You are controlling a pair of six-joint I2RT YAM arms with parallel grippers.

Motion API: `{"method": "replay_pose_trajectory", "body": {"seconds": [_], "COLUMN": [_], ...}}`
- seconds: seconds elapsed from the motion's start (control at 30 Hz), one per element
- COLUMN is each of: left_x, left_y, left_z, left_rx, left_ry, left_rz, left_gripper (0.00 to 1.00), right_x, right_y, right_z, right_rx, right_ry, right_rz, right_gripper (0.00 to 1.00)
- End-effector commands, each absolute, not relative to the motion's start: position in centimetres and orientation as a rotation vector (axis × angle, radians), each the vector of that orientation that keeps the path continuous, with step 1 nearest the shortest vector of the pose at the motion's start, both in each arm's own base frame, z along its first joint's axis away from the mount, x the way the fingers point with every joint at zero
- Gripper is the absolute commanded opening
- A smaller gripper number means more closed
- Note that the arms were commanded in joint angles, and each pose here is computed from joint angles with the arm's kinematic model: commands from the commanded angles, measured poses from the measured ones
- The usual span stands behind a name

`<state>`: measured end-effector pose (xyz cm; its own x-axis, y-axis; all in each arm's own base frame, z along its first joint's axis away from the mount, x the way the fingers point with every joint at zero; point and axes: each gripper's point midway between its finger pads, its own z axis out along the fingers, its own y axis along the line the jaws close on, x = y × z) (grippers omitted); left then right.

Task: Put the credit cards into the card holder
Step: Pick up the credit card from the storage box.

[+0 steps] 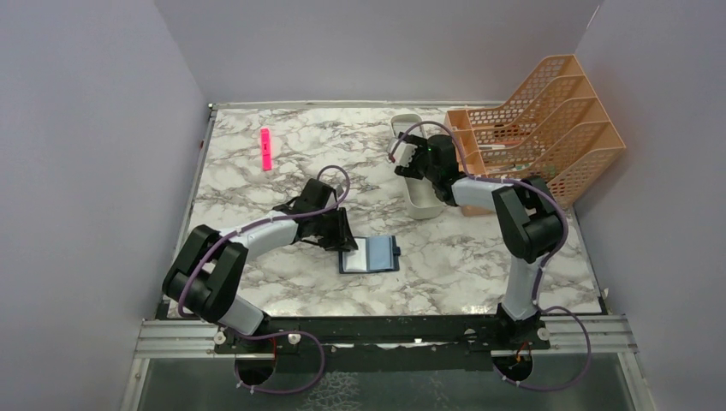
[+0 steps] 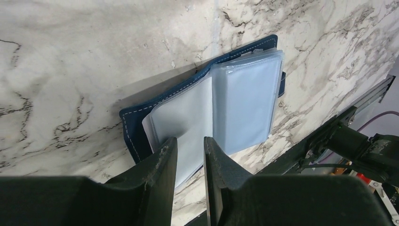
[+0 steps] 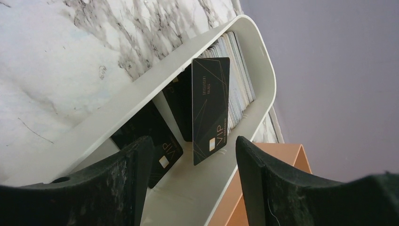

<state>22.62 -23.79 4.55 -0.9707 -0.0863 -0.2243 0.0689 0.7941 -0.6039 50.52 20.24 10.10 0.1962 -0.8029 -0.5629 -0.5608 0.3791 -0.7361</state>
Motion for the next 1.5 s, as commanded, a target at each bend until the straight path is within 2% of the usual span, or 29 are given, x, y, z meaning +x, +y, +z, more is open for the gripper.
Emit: {"method": "replay_pose_trajectory", "body": {"seconds": [0.0,0.13,0.37,0.6,0.83,0.97,1.27,1.47], "left_x": [22.7,22.7,22.6,22.6,23.1,23.5,24.6,24.4], "left_y": [-23.5,-23.4,-23.3,-23.1,-23.1,-23.7,-25.8,-26.7], "left_z": [5.2,5.1,5.4,5.4,6.3,7.4,13.7,21.2], "left_rx": [0.011,0.005,-0.003,-0.021,-0.023,-0.012,0.053,0.116], "left_ry": [2.713,2.713,2.707,2.697,2.663,2.633,2.456,2.189], "left_rz": [-0.976,-0.975,-0.981,-0.972,-0.969,-1.013,-1.193,-1.358], "left_gripper": [0.30,0.30,0.30,0.30,0.32,0.34,0.39,0.46], "right_x": [52.2,52.9,52.8,52.4,50.6,48.3,38.3,32.0], "right_y": [20.3,20.0,20.2,20.1,19.9,20.2,24.1,25.2], "right_z": [11.1,10.7,11.3,13.3,15.9,18.4,23.3,25.7], "right_rx": [-1.272,-1.249,-1.236,-1.203,-1.165,-1.100,-0.895,-0.654], "right_ry": [1.404,1.406,1.384,1.366,1.372,1.395,1.519,1.586], "right_rz": [-0.338,-0.372,-0.370,-0.365,-0.310,-0.187,0.499,0.913], "right_gripper": [0.68,0.59,0.36,0.02,0.01,0.01,0.01,0.01]}}
